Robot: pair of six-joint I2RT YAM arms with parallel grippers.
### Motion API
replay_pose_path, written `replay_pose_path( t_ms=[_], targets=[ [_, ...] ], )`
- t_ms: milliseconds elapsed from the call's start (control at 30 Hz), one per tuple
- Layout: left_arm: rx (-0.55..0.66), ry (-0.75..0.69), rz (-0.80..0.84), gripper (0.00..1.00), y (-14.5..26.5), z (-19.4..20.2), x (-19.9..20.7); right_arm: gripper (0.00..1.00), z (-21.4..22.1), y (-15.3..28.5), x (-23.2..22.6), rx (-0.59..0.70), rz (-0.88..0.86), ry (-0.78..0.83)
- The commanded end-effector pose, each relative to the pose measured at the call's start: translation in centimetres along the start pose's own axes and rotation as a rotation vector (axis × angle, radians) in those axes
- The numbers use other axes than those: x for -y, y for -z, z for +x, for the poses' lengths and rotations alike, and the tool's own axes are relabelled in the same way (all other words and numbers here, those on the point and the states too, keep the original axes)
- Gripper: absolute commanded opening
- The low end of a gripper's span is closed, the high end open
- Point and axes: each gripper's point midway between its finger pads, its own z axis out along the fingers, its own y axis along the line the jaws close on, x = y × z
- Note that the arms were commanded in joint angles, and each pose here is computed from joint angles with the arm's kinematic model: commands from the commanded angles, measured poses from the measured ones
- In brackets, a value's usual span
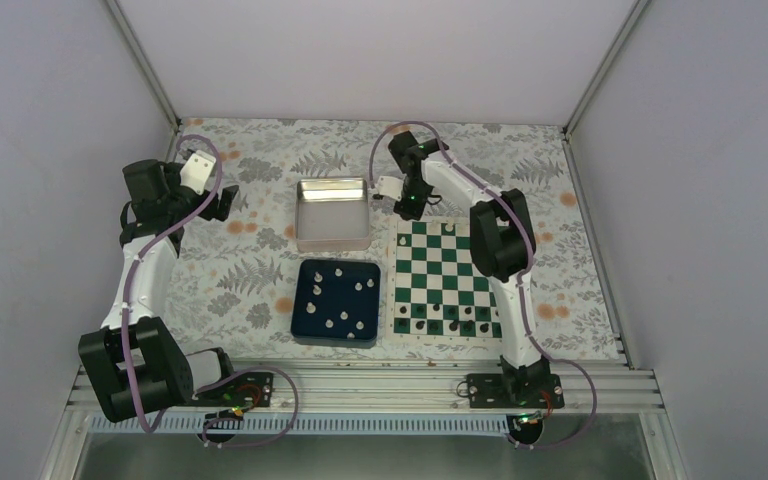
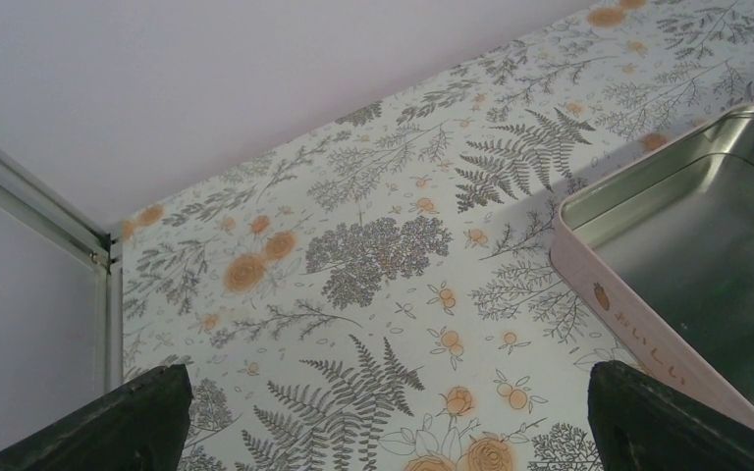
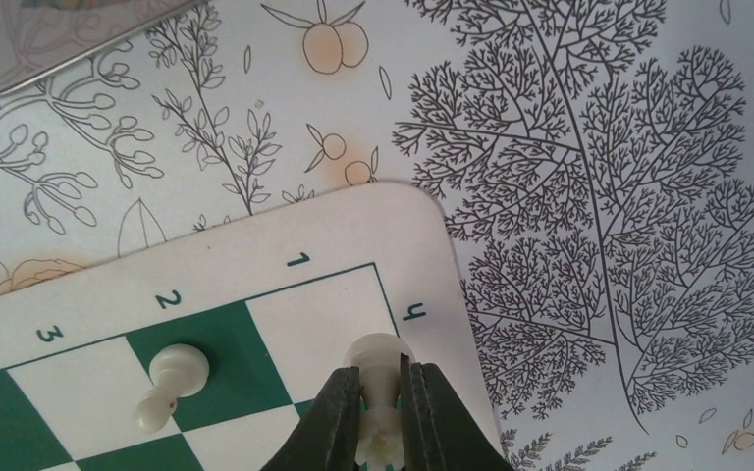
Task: Set up the chess pieces on the board
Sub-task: Place the chess piece on the chessboard.
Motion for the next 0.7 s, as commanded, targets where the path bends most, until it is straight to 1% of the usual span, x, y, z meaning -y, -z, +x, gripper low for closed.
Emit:
replay_pose_path(
  t_ms=[0, 667],
  targets=[
    [0.031, -0.003, -0.016, 1.0, 0.4, -0.7, -0.3, 0.06, 0.8, -0.4, -0.2, -0.02, -0.018, 0.01],
    [0.027, -0.004, -0.013, 1.0, 0.2, -0.4, -0.3, 0.07, 1.3, -2.1, -1.1, -0.047, -0.07, 0.015]
  ],
)
